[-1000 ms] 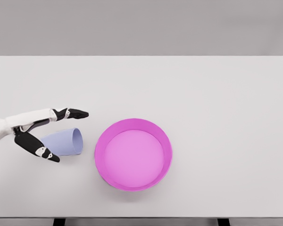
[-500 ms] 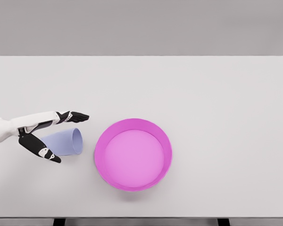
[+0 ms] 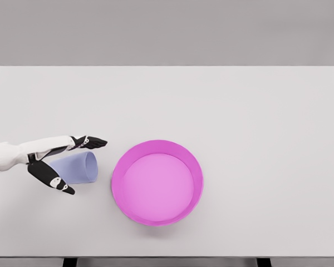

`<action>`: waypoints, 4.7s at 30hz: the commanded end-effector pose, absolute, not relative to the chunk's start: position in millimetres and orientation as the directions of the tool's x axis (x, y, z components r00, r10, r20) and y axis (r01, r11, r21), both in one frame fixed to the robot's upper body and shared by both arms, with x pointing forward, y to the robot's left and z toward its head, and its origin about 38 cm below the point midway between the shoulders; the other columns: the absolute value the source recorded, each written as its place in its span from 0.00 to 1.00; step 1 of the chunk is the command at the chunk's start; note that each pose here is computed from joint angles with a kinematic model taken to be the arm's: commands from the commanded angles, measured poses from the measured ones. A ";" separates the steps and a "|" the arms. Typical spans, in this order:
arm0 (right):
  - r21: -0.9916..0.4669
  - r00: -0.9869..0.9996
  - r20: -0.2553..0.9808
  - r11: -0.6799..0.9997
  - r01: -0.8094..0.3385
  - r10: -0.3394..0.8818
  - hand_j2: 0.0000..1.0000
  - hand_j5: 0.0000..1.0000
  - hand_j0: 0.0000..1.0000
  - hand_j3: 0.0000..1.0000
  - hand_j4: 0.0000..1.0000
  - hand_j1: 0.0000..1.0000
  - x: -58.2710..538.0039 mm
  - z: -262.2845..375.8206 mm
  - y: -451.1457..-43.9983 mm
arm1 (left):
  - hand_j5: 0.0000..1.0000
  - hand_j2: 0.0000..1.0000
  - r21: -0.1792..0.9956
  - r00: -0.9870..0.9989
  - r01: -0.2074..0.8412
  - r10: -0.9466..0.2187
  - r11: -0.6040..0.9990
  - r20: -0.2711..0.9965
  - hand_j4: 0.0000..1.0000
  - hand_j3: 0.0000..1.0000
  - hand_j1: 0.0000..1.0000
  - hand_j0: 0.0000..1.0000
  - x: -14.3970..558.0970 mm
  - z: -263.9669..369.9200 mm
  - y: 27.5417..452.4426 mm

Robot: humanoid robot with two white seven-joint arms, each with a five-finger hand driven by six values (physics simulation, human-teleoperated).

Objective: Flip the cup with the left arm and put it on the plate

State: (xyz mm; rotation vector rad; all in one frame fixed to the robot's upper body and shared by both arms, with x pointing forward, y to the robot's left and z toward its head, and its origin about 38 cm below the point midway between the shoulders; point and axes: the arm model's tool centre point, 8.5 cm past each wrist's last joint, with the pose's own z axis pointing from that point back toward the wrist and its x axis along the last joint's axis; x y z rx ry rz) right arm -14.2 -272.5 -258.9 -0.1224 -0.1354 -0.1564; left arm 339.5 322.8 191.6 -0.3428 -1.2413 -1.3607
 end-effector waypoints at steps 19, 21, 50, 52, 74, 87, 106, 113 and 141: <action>-0.111 0.979 0.144 0.980 0.164 -0.147 1.00 1.00 1.00 1.00 1.00 1.00 -14.2 -258.9 -272.5 | 1.00 1.00 0.473 -0.230 0.841 -0.618 0.261 0.751 1.00 1.00 1.00 1.00 342.9 190.0 331.9; -0.111 0.979 0.144 0.980 0.164 -0.147 1.00 1.00 1.00 1.00 1.00 1.00 -14.2 -258.9 -272.5 | 1.00 1.00 0.474 -0.234 0.840 -0.614 0.262 0.754 1.00 1.00 1.00 1.00 343.5 190.8 330.8; -0.111 0.979 0.144 0.980 0.164 -0.147 1.00 1.00 1.00 1.00 1.00 1.00 -14.2 -258.9 -272.5 | 1.00 1.00 0.469 -0.199 0.840 -0.648 0.274 0.735 1.00 1.00 1.00 1.00 345.8 186.4 333.1; -0.111 0.979 0.144 0.980 0.164 -0.147 1.00 1.00 1.00 1.00 1.00 1.00 -14.2 -258.9 -272.5 | 1.00 1.00 0.469 -0.198 0.841 -0.652 0.271 0.732 1.00 1.00 1.00 1.00 345.3 184.2 333.3; -0.111 0.979 0.144 0.980 0.164 -0.147 1.00 1.00 1.00 1.00 1.00 1.00 -14.2 -258.9 -272.5 | 1.00 1.00 0.500 -0.178 0.823 -0.714 0.269 0.677 1.00 1.00 1.00 1.00 352.3 179.3 337.4; -0.111 0.979 0.144 0.980 0.164 -0.147 1.00 1.00 1.00 1.00 1.00 1.00 -14.2 -258.9 -272.5 | 1.00 1.00 0.494 -0.184 0.829 -0.707 0.262 0.683 1.00 1.00 1.00 1.00 350.8 174.0 332.9; -0.111 0.979 0.144 0.980 0.164 -0.147 1.00 1.00 1.00 1.00 1.00 1.00 -14.2 -258.9 -272.5 | 1.00 1.00 0.509 -0.181 0.828 -0.747 0.235 0.640 1.00 1.00 1.00 1.00 348.6 159.4 335.3; -0.111 0.979 0.144 0.980 0.164 -0.147 1.00 1.00 1.00 1.00 1.00 1.00 -14.2 -258.9 -272.5 | 0.93 0.93 0.515 -0.185 0.826 -0.753 0.229 0.631 0.93 0.93 0.93 0.93 348.9 158.9 335.2; -0.111 0.979 0.144 0.980 0.164 -0.147 1.00 1.00 1.00 1.00 1.00 1.00 -14.2 -258.9 -272.5 | 0.72 0.72 0.543 -0.244 0.812 -0.718 0.216 0.651 0.72 0.72 0.72 0.72 351.1 166.0 326.3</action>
